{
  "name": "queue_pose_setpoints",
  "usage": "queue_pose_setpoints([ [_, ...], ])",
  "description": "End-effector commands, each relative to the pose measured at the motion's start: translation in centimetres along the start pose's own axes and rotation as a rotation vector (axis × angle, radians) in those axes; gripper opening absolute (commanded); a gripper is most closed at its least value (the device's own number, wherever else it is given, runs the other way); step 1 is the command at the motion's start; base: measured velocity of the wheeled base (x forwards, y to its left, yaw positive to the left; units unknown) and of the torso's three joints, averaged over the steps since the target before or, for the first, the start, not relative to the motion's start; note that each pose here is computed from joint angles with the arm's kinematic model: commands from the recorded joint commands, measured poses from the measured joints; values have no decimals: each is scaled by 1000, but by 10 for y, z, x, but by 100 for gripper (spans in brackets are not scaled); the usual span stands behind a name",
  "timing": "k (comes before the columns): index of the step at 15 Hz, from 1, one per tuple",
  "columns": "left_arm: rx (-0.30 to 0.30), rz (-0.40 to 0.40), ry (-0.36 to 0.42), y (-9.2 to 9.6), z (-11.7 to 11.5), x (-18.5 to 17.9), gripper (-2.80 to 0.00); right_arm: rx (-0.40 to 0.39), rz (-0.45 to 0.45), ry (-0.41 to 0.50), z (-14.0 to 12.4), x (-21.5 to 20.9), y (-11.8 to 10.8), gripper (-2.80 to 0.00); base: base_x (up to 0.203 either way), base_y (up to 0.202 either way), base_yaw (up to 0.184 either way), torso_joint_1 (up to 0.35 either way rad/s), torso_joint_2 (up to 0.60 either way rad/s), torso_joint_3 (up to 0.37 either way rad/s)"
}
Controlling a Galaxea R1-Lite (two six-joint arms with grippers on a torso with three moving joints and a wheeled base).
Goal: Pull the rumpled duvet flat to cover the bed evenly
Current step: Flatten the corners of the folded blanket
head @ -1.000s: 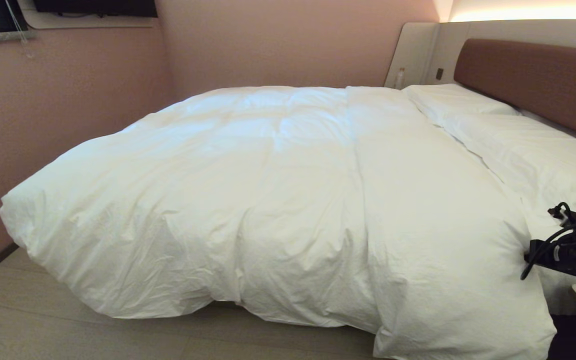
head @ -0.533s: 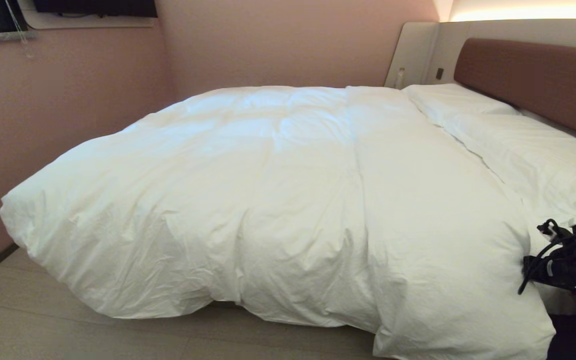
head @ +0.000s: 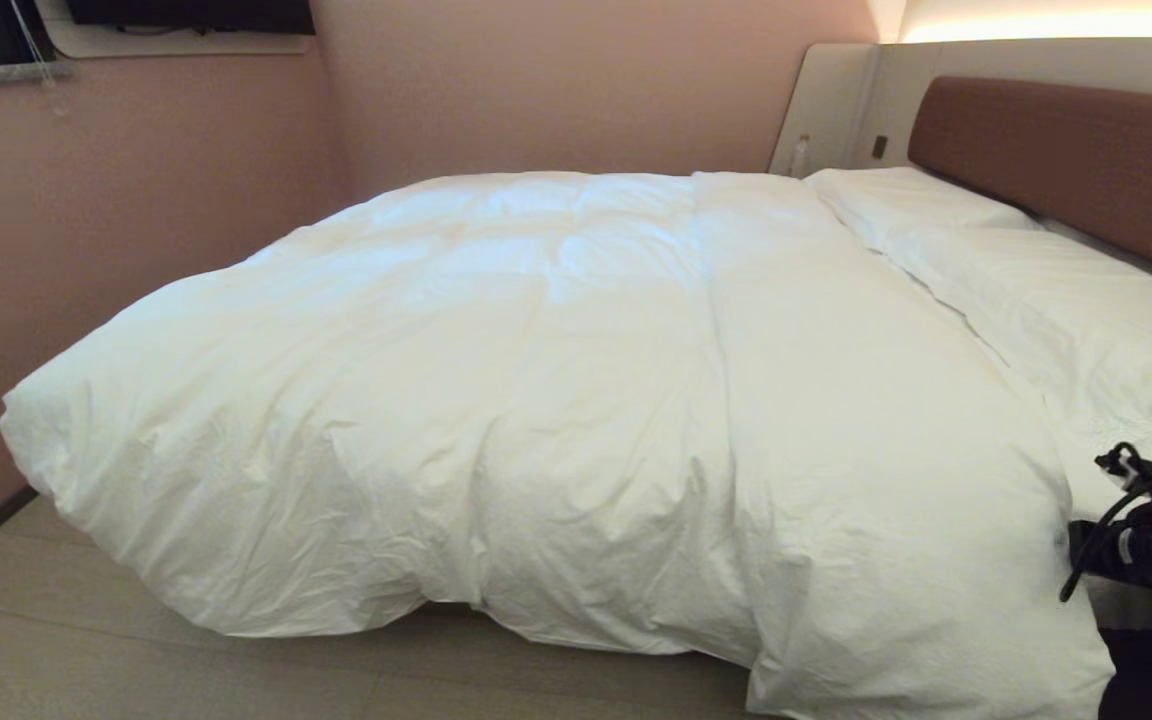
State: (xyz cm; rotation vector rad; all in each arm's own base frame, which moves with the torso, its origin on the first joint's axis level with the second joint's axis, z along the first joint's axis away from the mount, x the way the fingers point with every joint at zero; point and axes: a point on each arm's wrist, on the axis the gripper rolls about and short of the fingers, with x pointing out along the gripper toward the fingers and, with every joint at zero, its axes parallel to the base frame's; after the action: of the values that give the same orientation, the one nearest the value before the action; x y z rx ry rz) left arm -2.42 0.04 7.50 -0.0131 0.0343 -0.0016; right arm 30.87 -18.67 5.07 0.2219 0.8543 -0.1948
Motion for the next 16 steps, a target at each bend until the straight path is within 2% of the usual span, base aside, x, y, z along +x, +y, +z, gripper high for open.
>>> queue_pose_setpoints([
  [1,0,0,1,0,0,0,-280,-9,-18,-88,16,-43,2,-280,0,0,0,0,0,0],
  [4,0,0,0,0,0,0,-280,-10,15,-153,23,-98,8,-280,0,0,0,0,0,0],
  [6,0,2,1,0,0,0,-280,0,130,-120,16,-115,16,-280,0,0,0,0,0,0],
  [8,0,1,0,0,0,0,-280,-5,204,-91,14,-108,23,-280,0,0,0,0,0,0],
  [13,0,0,1,0,0,0,-280,-58,275,-45,4,-104,53,-280,0,0,0,0,0,0],
  [16,0,0,0,0,0,0,-280,-59,287,-6,2,-90,56,-280,0,0,0,0,0,0],
])
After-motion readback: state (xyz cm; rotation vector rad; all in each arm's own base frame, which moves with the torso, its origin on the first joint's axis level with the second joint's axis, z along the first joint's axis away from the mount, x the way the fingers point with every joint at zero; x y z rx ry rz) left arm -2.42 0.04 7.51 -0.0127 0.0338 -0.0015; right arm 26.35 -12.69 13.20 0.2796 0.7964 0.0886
